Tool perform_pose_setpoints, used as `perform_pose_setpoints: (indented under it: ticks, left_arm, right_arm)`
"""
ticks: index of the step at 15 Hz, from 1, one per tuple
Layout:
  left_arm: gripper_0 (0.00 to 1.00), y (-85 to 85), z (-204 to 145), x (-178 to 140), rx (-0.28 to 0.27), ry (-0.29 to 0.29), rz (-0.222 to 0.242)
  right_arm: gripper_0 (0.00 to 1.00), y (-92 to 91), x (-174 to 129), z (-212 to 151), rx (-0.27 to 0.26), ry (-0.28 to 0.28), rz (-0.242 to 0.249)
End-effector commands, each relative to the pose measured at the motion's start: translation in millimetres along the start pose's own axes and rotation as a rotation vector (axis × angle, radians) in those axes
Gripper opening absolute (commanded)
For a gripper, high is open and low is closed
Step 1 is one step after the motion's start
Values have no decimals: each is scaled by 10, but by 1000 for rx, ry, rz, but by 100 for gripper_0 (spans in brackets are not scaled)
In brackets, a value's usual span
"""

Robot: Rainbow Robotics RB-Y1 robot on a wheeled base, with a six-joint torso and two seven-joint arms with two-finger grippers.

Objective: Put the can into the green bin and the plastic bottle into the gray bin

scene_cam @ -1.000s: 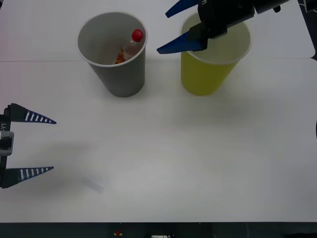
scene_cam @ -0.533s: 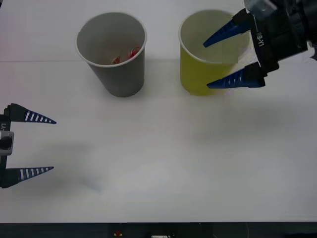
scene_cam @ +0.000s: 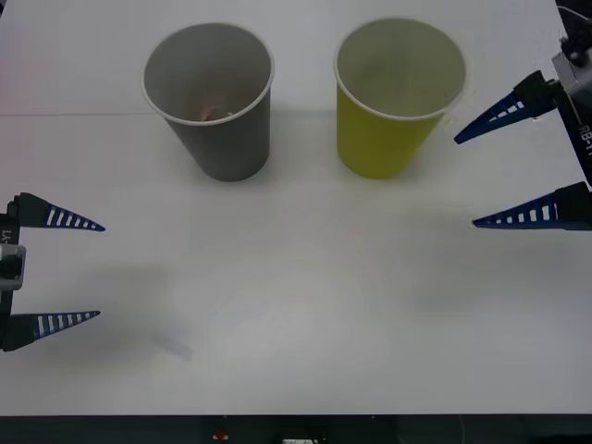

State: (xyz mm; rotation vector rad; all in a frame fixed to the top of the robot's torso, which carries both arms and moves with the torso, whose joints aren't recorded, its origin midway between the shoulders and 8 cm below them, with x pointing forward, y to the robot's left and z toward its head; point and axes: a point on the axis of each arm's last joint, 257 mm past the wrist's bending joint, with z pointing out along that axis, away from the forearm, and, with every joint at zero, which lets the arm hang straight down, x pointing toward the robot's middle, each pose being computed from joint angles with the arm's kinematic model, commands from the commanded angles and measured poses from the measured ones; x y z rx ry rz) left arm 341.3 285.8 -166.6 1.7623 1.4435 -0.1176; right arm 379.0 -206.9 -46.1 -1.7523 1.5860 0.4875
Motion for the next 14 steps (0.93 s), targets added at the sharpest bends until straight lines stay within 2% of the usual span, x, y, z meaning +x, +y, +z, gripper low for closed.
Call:
perform_pose_setpoints:
  ticks: [1, 5, 14]
  left_arm:
    - [100, 0, 0, 0, 0, 0, 0]
    - [100, 0, 0, 0, 0, 0, 0]
    - [100, 0, 0, 0, 0, 0, 0]
  right_arm:
    - [100, 142, 194, -112, 2, 15, 18]
    - [100, 177, 349, -174, 21, 25, 28]
    - [100, 129, 417, -204, 33, 27, 21]
